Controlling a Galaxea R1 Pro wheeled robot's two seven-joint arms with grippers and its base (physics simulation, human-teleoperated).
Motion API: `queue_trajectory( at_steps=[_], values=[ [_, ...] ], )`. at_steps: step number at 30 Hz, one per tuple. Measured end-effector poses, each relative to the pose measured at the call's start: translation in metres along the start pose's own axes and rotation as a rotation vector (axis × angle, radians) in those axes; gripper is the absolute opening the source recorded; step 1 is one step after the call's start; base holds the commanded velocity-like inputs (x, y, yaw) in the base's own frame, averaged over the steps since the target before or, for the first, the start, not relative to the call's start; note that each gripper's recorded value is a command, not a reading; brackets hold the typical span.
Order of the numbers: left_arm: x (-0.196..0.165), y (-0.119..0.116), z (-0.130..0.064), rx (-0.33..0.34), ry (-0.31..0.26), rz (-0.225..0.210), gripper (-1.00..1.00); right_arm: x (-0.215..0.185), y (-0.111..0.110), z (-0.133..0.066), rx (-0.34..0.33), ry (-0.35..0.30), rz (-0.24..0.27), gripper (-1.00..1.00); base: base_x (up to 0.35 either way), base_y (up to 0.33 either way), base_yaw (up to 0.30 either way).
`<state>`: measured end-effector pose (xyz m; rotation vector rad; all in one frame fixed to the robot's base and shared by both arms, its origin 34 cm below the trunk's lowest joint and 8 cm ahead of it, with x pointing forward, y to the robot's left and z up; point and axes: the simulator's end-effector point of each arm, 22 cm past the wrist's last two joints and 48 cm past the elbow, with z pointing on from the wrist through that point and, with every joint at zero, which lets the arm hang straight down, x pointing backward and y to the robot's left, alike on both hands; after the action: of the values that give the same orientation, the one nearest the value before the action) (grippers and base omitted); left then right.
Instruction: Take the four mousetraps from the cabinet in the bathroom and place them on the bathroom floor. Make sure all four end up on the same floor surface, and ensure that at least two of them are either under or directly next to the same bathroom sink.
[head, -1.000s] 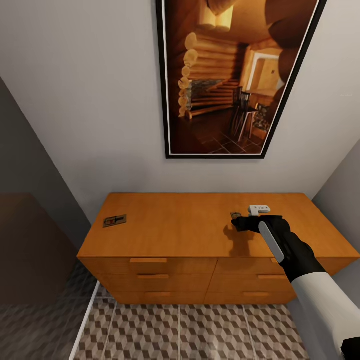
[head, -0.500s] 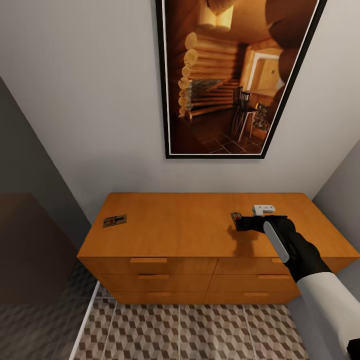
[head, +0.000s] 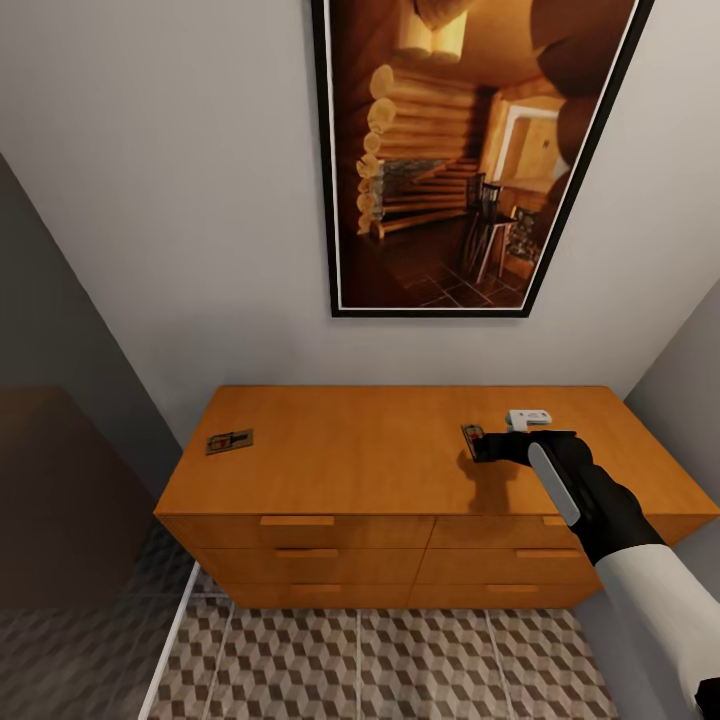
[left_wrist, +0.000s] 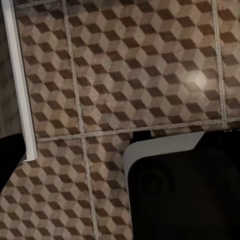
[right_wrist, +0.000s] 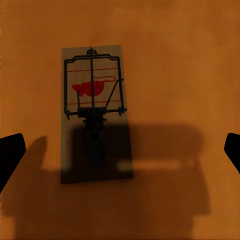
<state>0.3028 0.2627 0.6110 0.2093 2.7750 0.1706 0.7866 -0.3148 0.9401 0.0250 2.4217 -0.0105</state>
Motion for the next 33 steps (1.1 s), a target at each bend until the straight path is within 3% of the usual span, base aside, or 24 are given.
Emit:
queue_trajectory(
  at_steps=[33],
  values=[
    [0.0014,-0.0002,0.0001,0.001,0.003,0.0,1.0,0.0014,0.0051,0.0016,-0.016,0.002,0.005,1.0,0.0,0.0,0.0]
  ],
)
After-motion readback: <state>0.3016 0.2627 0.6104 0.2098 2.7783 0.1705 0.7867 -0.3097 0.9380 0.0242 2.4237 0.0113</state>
